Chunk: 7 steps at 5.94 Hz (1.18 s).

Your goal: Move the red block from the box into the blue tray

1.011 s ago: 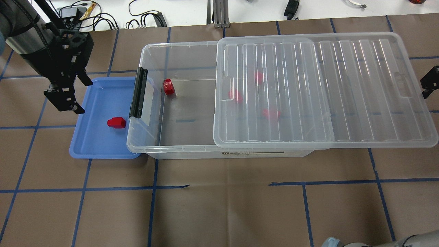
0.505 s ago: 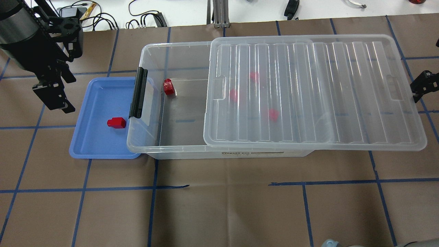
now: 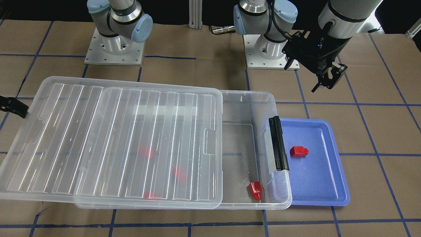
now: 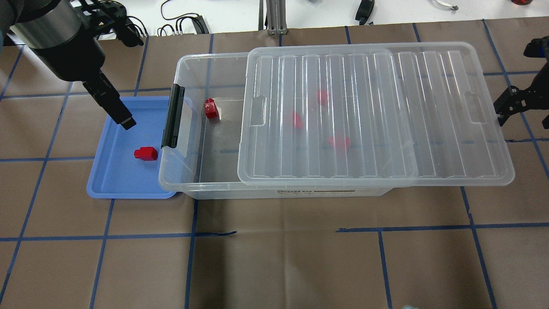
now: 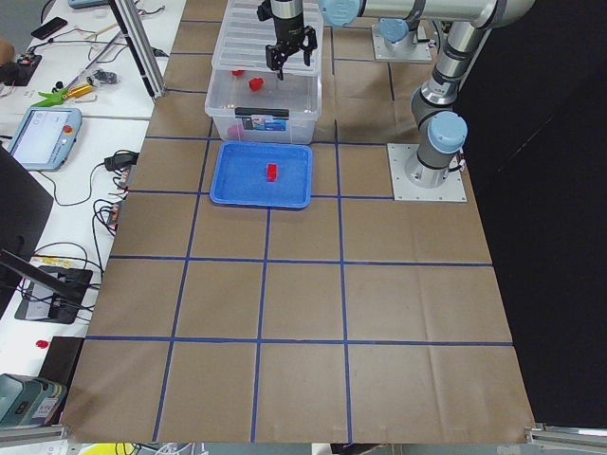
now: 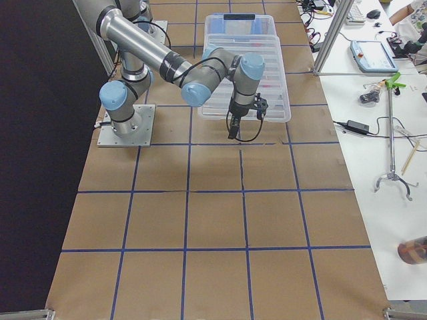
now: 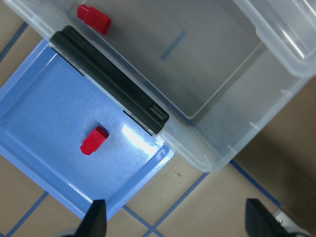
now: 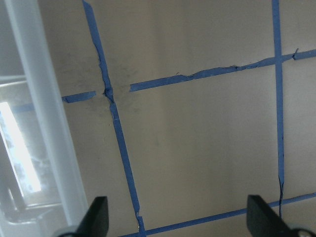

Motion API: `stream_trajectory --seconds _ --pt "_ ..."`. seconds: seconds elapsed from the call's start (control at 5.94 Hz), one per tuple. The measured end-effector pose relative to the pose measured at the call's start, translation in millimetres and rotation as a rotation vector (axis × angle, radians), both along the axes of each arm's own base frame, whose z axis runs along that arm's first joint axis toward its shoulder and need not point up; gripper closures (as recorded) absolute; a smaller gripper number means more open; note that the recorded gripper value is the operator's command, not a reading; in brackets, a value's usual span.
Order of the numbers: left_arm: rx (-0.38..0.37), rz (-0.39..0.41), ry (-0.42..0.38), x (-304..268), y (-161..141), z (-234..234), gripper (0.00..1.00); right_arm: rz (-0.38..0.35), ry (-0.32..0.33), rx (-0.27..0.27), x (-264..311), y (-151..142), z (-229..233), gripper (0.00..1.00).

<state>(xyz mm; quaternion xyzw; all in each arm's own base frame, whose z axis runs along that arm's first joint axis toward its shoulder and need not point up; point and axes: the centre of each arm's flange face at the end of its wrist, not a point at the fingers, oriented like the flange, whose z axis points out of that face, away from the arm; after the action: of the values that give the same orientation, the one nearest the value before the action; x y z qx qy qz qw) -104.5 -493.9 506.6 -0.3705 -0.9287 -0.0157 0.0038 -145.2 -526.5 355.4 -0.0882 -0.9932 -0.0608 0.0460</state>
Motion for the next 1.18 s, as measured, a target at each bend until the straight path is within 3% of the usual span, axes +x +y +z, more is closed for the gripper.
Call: stream_trajectory --seconds 0.34,0.67,1.01,1.18 --pt "-0.081 0.333 -0.002 -35 -6 -1 0.02 -0.013 0.009 -0.005 30 -7 0 0.0" --pt "-0.104 0.623 0.011 -47 -1 3 0.02 -0.041 0.017 -0.008 56 -11 -1 0.0" --pt "-0.12 0.822 0.029 -50 0 10 0.02 -0.084 0.002 -0.008 78 -12 -3 0.0" --pt "-0.122 0.859 0.033 -50 0 11 0.02 -0.106 -0.003 -0.006 89 -10 -6 0.0"
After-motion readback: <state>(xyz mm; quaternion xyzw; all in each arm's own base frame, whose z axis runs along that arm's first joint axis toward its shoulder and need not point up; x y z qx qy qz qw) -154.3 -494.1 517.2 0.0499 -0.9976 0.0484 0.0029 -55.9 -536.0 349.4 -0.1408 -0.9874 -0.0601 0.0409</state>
